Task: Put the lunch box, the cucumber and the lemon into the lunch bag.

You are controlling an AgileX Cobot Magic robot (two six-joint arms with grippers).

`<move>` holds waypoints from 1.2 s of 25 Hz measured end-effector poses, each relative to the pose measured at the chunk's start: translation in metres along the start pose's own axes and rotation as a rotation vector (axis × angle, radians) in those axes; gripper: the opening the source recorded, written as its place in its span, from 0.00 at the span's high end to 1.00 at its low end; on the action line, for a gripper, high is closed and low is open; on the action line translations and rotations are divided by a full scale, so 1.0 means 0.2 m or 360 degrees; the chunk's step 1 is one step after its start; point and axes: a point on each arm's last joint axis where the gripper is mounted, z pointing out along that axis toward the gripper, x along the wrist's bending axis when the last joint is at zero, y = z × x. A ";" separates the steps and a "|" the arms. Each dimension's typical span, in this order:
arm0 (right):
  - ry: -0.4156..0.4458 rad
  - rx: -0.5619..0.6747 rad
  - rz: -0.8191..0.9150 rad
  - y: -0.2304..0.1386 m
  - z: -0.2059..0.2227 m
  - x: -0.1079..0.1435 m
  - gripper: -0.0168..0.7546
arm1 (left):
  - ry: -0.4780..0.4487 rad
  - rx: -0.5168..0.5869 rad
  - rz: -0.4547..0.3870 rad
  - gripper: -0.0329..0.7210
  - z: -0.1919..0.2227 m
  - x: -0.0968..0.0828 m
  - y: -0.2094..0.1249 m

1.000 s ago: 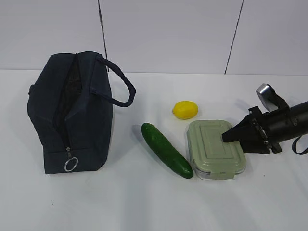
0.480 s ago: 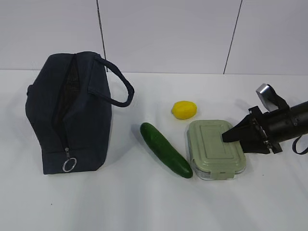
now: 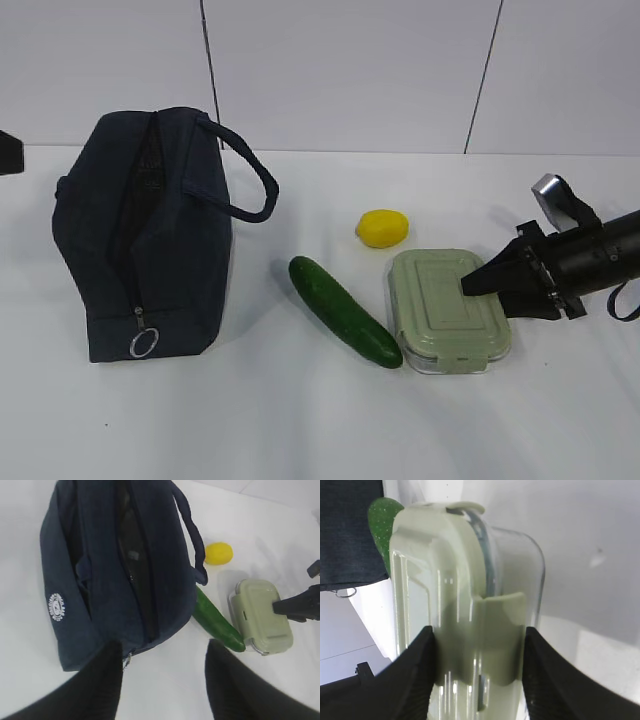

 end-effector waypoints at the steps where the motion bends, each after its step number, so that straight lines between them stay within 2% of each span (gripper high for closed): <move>1: 0.0000 0.0000 0.0000 0.00 0.00 0.00 0.49 | -0.0021 0.0023 -0.0021 0.46 0.04 0.01 0.01; 4: 0.0000 0.0000 0.0000 0.00 0.00 0.00 0.49 | -0.0059 0.0072 -0.0119 0.43 0.15 0.07 0.03; 8: 0.0000 0.0000 0.0000 0.00 0.00 0.00 0.49 | -0.0057 0.0024 -0.0223 0.42 0.21 0.20 0.09; 13: 0.0000 0.0000 0.0000 0.00 0.00 0.00 0.49 | -0.0016 0.0050 -0.0226 0.42 0.23 0.35 0.17; 20: 0.0000 0.0000 0.0000 0.00 0.00 0.00 0.49 | -0.0158 0.0259 -0.0218 0.42 0.40 0.43 0.30; 25: 0.0000 0.0000 0.0000 0.00 0.00 0.00 0.49 | -0.0196 0.0255 -0.0257 0.42 0.49 0.48 0.38; 30: 0.0000 0.0000 0.0000 0.00 0.00 0.00 0.49 | -0.0238 0.0267 -0.0241 0.42 0.55 0.49 0.45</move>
